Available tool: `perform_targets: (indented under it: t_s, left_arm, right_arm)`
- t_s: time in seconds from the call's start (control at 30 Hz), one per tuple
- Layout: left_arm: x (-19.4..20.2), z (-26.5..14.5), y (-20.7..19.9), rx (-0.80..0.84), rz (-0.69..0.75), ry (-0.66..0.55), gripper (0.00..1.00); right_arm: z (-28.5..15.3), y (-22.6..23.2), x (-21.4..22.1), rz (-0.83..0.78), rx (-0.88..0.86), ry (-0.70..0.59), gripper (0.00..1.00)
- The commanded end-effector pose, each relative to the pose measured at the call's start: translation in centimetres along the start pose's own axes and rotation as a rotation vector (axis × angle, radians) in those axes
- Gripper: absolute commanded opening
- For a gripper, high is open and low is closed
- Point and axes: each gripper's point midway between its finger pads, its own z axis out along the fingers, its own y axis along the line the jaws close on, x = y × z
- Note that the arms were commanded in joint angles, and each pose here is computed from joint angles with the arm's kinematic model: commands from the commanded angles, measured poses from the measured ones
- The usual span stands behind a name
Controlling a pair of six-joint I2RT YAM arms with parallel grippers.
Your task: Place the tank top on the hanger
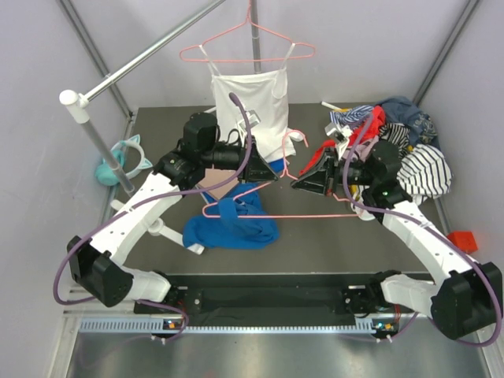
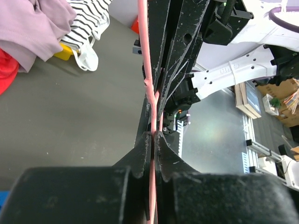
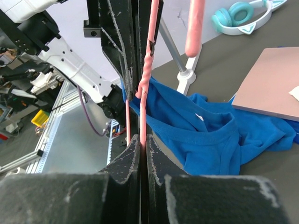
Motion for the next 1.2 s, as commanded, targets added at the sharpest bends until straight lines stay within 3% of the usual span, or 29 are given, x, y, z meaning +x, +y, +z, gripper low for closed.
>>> perform_targets:
  t_s: [0.0,0.1,0.2,0.27,0.37,0.57,0.67,0.7,0.8,0.97,1.0,1.17]
  left_arm:
    - [0.6,-0.4,-3.0,0.090,-0.020,0.019,0.12]
    - [0.8,-0.5,-2.9,0.074,-0.028,0.021,0.23]
    - [1.2,-0.6,-2.7,0.056,-0.032,0.020,0.25]
    - [1.3,-0.8,-2.7,0.050,-0.032,0.018,0.19]
    - [1.3,-1.0,-2.9,0.040,-0.029,0.010,0.00]
    - [2.8,-1.8,-1.4,-0.081,-0.015,0.027,0.00]
    - [4.2,-2.9,0.4,-0.205,-0.004,0.053,0.00]
    - [4.9,-3.2,1.1,-0.238,0.004,0.068,0.00]
    - [6.4,-4.1,2.1,-0.317,-0.001,0.090,0.00]
    - [6.5,-6.0,3.5,-0.466,0.028,0.030,0.00]
    - [7.0,-6.3,4.2,-0.505,0.020,0.017,0.00]
    - [4.8,-9.6,5.1,-0.693,0.071,-0.189,0.00]
  right_arm:
    - [1.6,0.2,-3.6,-0.146,-0.015,-0.089,0.00]
    - [2.1,0.1,-4.0,-0.141,-0.029,-0.102,0.00]
    - [2.2,0.2,-4.4,-0.140,-0.044,-0.113,0.00]
    - [2.3,0.2,-4.4,-0.135,-0.050,-0.113,0.00]
    - [2.5,0.0,-4.3,-0.124,-0.059,-0.110,0.00]
    - [2.6,-0.9,-3.9,-0.110,-0.023,-0.108,0.05]
    - [2.5,-1.8,-3.5,-0.076,0.013,-0.095,0.34]
    - [2.4,-2.3,-3.1,-0.056,0.026,-0.089,0.50]
    - [1.7,-3.6,-2.7,-0.023,0.079,-0.089,0.64]
    - [-0.9,-7.7,-2.5,0.070,0.282,-0.102,0.69]
    - [-1.7,-8.9,-3.1,0.027,0.351,-0.111,0.69]
    - [-2.5,-10.8,-3.0,-0.003,0.455,-0.089,0.68]
